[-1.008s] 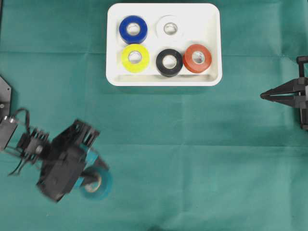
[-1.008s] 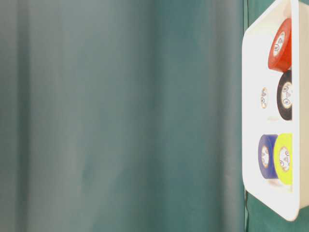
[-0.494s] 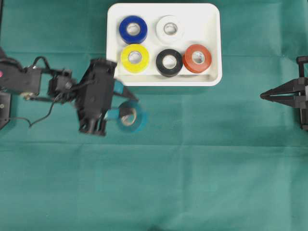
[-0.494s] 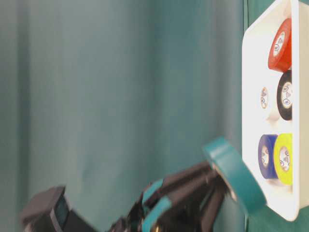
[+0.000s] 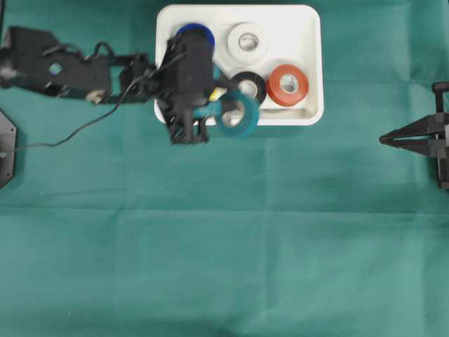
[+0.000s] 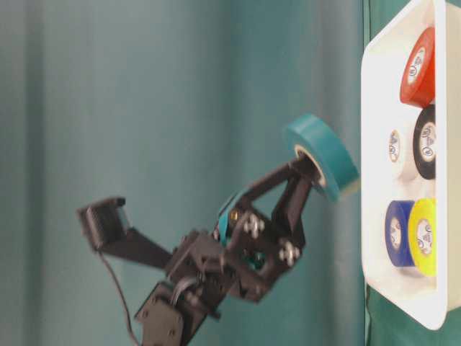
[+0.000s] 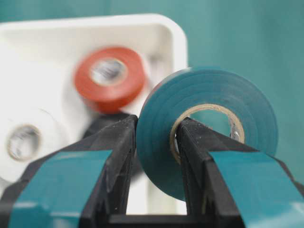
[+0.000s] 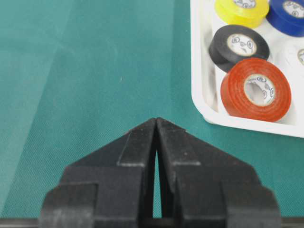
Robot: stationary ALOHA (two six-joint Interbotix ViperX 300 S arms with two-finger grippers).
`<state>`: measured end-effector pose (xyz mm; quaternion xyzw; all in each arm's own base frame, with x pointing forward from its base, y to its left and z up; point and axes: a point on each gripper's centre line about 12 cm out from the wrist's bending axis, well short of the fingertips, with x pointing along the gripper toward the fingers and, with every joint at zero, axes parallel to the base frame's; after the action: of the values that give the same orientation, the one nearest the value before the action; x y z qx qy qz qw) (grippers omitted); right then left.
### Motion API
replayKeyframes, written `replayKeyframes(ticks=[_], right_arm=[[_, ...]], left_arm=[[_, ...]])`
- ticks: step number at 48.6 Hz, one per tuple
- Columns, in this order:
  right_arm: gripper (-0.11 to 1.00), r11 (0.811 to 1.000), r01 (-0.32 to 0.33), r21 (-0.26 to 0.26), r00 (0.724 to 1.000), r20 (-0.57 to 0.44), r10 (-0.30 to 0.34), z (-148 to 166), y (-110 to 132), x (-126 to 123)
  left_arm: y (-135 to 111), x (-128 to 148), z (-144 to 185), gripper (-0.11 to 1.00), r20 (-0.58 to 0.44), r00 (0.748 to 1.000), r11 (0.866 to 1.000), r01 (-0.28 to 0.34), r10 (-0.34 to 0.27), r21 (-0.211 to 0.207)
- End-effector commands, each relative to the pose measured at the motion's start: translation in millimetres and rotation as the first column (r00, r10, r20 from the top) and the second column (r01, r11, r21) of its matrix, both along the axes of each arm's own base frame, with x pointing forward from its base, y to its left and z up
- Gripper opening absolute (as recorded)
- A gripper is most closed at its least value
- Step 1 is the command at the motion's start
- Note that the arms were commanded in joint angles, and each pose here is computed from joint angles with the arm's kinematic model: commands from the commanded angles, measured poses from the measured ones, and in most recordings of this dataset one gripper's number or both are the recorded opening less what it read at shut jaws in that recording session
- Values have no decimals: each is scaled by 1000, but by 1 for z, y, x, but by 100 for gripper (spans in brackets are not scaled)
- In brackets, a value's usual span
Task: Put the tape into the white case with the left arm.
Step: 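Lift the teal tape and carry it into the tray's upper left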
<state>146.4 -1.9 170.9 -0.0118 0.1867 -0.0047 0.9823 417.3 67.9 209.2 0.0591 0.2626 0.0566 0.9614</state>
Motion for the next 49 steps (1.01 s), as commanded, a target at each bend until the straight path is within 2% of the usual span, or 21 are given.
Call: replayKeyframes(ticks=[1, 20, 37, 49], right_arm=[[-9, 1000, -1, 0, 1000, 12, 1, 4, 0, 2], [-9, 1000, -1, 0, 1000, 11, 1, 4, 0, 2], [-9, 1000, -1, 0, 1000, 9, 1, 3, 0, 2], [-9, 1000, -1, 0, 1000, 9, 1, 3, 0, 2]], left_arm=[[12, 13, 17, 24, 59, 998, 1000, -24, 23, 10], [59, 46, 7, 24, 68, 992, 994, -108, 107, 9], [74, 67, 8, 24, 102, 987, 992, -128, 127, 10], [79, 69, 4, 24, 96, 986, 990, -139, 138, 2]])
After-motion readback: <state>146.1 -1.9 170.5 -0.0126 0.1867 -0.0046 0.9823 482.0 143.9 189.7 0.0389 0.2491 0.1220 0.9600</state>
